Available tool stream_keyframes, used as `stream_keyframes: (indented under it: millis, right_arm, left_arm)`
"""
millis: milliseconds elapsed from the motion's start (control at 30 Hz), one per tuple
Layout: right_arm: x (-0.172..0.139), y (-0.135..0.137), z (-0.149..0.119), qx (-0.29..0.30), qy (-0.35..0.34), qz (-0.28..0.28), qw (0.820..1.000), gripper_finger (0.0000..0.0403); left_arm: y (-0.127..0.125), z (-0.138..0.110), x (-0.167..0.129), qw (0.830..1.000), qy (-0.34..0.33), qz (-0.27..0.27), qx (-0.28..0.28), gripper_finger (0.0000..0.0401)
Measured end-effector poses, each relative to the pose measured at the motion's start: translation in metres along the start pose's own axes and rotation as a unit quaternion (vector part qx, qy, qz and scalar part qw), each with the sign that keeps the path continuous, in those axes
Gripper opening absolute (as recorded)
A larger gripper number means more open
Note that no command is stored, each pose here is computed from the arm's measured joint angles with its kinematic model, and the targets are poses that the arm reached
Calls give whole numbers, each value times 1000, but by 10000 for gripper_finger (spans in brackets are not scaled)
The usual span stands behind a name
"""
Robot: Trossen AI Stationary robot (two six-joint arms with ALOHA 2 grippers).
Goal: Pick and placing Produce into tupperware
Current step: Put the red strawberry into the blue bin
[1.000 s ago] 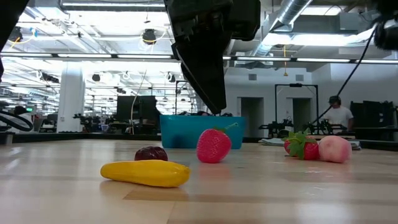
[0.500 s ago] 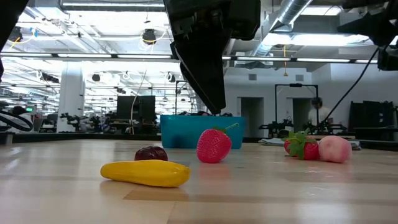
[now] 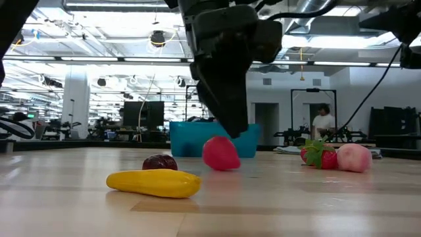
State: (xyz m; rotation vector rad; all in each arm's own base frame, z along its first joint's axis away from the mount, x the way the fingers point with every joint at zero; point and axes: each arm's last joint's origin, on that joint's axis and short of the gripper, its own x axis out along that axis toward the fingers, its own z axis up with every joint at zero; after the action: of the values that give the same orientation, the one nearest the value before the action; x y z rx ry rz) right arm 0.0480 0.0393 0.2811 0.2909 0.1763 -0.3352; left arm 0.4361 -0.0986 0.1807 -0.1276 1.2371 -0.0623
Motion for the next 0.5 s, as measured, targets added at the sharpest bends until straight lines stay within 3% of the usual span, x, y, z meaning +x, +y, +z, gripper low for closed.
stream_keyframes:
  millis: [500]
  right_arm:
    - [0,3,1,-4,-2,4,1000,317]
  left_arm:
    - [-4,-7,16,999,25,27,9,268]
